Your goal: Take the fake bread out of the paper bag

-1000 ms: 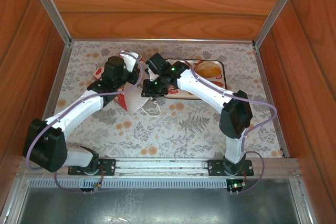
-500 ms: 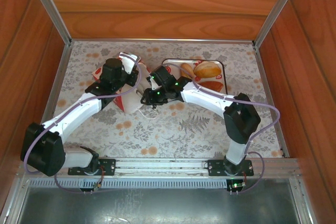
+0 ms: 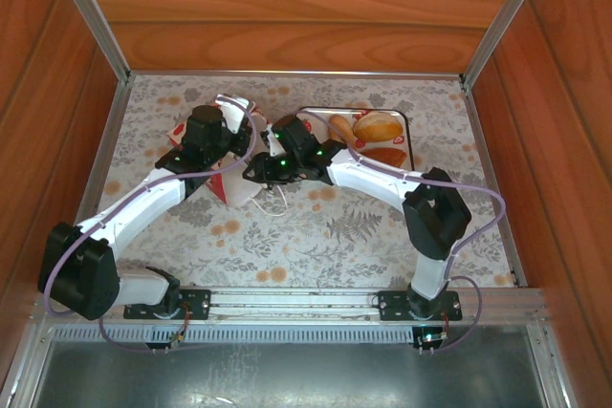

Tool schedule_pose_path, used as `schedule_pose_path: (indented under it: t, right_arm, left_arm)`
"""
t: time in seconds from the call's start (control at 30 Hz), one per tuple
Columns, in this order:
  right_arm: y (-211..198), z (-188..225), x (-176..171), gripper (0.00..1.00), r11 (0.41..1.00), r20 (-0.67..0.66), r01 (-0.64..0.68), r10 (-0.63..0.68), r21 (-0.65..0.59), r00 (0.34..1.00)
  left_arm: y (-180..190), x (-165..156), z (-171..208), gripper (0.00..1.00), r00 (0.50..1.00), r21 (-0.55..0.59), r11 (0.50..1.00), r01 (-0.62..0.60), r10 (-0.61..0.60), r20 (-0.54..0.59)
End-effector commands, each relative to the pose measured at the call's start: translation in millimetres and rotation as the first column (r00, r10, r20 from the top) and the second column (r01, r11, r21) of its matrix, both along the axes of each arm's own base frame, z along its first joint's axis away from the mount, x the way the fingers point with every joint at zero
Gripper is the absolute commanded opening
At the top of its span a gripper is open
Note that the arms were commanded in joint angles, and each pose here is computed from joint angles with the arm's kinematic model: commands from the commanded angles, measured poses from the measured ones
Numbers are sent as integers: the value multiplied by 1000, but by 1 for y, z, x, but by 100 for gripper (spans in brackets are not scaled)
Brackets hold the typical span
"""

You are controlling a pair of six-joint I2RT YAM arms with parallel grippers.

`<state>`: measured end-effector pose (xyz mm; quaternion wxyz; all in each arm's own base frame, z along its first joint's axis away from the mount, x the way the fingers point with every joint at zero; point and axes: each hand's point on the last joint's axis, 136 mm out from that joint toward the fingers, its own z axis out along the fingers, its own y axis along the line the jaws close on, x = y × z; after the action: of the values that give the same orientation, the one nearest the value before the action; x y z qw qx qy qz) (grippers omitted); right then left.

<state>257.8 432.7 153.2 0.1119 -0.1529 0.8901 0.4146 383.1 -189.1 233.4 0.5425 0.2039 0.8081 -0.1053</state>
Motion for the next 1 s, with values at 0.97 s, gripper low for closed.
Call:
schedule_pose_path:
  t: [0.97]
  right_arm:
    - [20, -7, 28, 41, 992, -56, 19, -12, 123, 998]
  left_arm:
    - [0, -3, 11, 0, 1000, -53, 999, 5, -3, 21]
